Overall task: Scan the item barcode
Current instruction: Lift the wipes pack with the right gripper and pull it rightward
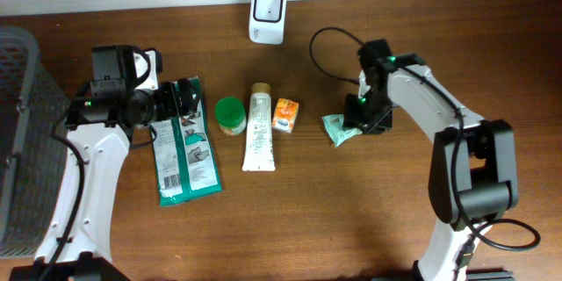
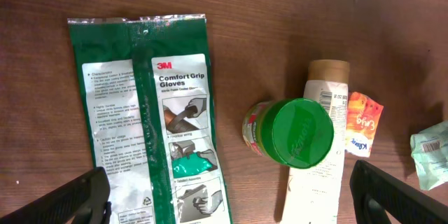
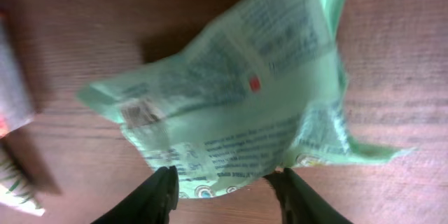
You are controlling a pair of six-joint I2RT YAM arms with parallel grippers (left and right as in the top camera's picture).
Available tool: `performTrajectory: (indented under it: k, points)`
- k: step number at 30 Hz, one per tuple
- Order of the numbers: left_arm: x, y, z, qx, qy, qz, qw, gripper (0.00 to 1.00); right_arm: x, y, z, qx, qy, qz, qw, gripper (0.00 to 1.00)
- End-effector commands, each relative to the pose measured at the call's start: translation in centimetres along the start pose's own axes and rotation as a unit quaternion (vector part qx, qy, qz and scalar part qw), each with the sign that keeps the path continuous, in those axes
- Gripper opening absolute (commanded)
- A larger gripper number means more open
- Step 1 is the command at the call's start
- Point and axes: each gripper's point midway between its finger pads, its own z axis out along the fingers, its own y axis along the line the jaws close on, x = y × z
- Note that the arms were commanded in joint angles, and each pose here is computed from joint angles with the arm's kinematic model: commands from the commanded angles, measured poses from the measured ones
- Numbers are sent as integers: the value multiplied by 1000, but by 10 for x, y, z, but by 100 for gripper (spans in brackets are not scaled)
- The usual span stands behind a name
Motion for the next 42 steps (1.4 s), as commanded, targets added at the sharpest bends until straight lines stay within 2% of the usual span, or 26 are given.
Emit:
performTrajectory:
  k: [1, 2, 4, 5, 12, 15, 19, 23, 27, 33, 42]
  points:
    - [-3, -2, -3, 3, -6, 9, 1000, 100, -20, 15, -47, -49, -51, -40, 997, 49]
    - [-3, -2, -3, 3, -6, 9, 1000, 99, -23, 13, -58, -52, -64, -37, 996, 52]
    - [-3, -2, -3, 3, -6, 9, 1000, 99, -28, 2, -85, -56, -91, -20, 994, 68]
    - [-3, -2, -3, 3, -6, 9, 1000, 99, -29, -10, -93, -56, -98, -5, 994, 73]
    - [-3, -2, -3, 3, -6, 9, 1000, 99, -23, -56, -73, -70, -63, 65, 993, 78]
    - [-3, -2, -3, 3, -6, 9, 1000, 99, -21, -50, -56, -102, -56, 51, 992, 78]
    - [-3, -2, -3, 3, -6, 9, 1000, 99, -36, -48, -42, -112, -78, -10, 991, 82]
    - [-3, -2, -3, 3, -6, 9, 1000, 99, -47, -34, -31, -142, -92, -71, 983, 82]
    - [-3, -2, -3, 3, -6, 9, 1000, 99, -45, -26, -3, -146, -70, -107, 981, 81]
    - [-3, -2, -3, 3, -6, 9, 1000, 99, -36, -18, 16, -178, -38, -113, 977, 66]
    - [-3, -2, -3, 3, -6, 9, 1000, 99, -12, -23, 27, -177, 1, -107, 978, 65]
